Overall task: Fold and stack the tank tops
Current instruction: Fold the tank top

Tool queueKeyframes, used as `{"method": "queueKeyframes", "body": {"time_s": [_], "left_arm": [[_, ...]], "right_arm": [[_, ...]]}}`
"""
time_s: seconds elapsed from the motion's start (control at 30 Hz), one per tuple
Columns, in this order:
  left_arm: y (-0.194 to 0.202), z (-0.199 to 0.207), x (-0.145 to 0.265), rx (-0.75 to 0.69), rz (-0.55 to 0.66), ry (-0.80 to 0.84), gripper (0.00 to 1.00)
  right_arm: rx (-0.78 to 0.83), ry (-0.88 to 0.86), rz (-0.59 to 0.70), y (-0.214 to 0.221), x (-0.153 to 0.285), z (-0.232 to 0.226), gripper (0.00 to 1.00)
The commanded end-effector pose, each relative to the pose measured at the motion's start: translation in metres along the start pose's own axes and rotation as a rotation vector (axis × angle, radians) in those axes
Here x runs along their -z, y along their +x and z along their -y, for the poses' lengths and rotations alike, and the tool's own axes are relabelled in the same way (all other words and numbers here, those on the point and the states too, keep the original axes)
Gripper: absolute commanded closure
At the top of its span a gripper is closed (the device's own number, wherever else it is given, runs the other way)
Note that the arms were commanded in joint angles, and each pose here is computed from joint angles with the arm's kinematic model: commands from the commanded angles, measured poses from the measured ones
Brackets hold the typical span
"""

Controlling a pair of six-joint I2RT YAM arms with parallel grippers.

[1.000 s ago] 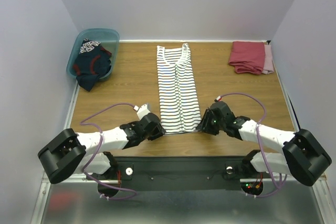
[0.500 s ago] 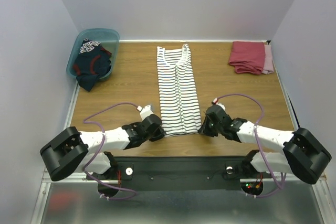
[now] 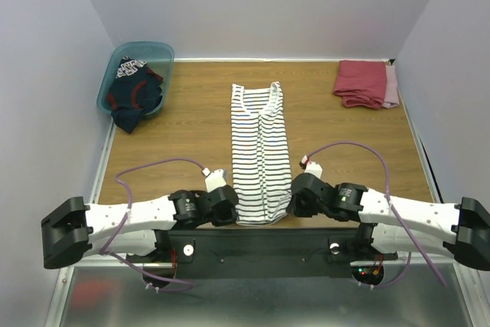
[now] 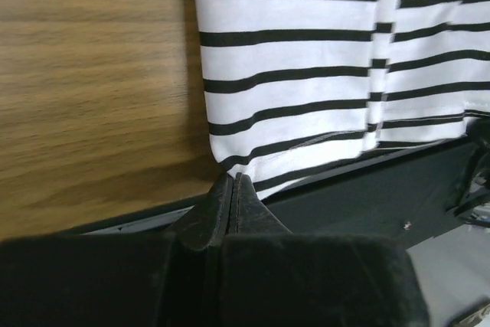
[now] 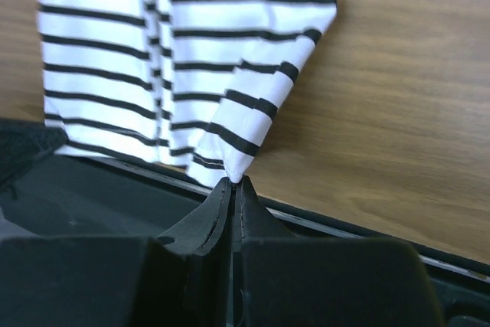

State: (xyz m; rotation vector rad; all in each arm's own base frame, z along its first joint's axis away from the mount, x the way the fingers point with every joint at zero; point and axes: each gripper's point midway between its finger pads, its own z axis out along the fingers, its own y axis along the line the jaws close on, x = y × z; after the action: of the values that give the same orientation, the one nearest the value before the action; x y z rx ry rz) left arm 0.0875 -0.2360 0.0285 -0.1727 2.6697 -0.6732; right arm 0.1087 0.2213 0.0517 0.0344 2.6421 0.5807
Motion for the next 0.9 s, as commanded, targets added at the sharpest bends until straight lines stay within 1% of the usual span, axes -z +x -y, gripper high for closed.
{"method": "queueKeyframes", "body": {"time_s": [0.0,0.07,0.13,0.23,0.27,0.37,0.4,0.57,0.87], "left_arm": [[-0.034,0.021,0.03,0.005,0.111,-0.006,1.0],[-0.055,0.034,0.035,-0.006,0.161,0.004,1.0],[-0.067,0.038,0.034,-0.038,0.178,-0.005,1.0],[-0.088,0.041,0.027,-0.029,0.2,-0.016,1.0],[-0.096,0.046,0.025,-0.044,0.211,-0.001,1.0],[-0.119,0.048,0.022,-0.023,0.253,0.013,1.0],[-0.125,0.047,0.02,-0.037,0.261,0.005,1.0],[-0.168,0.055,0.014,-0.036,0.331,0.016,1.0],[-0.226,0.063,-0.01,-0.057,0.376,0.025,1.0]], "right_arm": [[-0.02,0.027,0.153,-0.042,0.019,-0.017,0.99],[-0.003,0.037,0.196,-0.058,0.02,-0.028,0.99],[0.014,0.057,0.224,-0.067,0.019,-0.033,0.99],[0.04,0.086,0.275,-0.089,0.018,-0.044,0.97],[0.06,0.103,0.29,-0.095,0.017,-0.044,0.97],[0.082,0.146,0.312,-0.112,0.011,-0.046,0.97],[0.07,0.154,0.324,-0.121,0.007,-0.044,0.97],[0.071,0.149,0.371,-0.159,0.0,-0.046,0.98],[0.067,0.173,0.45,-0.22,-0.02,-0.042,1.0]]}}
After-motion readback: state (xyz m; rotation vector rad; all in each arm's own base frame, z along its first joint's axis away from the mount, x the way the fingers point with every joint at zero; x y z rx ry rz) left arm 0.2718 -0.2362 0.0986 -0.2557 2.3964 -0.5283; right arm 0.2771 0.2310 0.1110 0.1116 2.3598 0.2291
